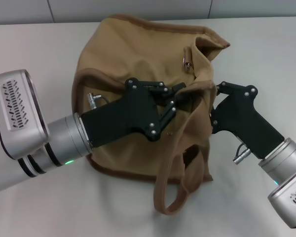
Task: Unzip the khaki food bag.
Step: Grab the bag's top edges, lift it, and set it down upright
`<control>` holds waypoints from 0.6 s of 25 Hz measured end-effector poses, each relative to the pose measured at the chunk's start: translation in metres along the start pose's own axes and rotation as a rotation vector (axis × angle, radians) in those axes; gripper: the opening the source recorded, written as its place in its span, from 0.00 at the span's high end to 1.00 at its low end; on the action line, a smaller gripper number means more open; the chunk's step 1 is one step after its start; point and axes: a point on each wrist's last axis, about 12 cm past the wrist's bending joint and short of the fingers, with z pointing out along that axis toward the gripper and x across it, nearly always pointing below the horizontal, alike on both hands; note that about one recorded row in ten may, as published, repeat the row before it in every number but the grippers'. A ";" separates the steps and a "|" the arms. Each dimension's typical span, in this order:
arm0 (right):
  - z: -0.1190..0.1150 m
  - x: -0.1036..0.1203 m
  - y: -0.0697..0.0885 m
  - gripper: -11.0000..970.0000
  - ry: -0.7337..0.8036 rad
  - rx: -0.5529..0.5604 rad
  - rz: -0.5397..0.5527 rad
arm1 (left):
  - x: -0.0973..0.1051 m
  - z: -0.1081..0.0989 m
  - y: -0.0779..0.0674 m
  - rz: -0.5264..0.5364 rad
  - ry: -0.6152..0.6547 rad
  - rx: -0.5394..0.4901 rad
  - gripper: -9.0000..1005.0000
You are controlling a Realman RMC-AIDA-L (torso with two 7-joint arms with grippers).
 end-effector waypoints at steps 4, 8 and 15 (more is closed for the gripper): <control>0.000 0.000 0.000 0.92 0.000 -0.004 -0.003 | -0.001 -0.001 0.000 -0.001 -0.011 -0.009 0.92; 0.000 0.001 0.000 0.98 0.009 -0.008 -0.005 | -0.002 -0.001 0.000 -0.005 -0.025 -0.019 0.92; -0.001 0.004 0.000 0.98 0.027 -0.013 -0.008 | -0.008 -0.004 0.006 -0.033 -0.088 -0.104 0.92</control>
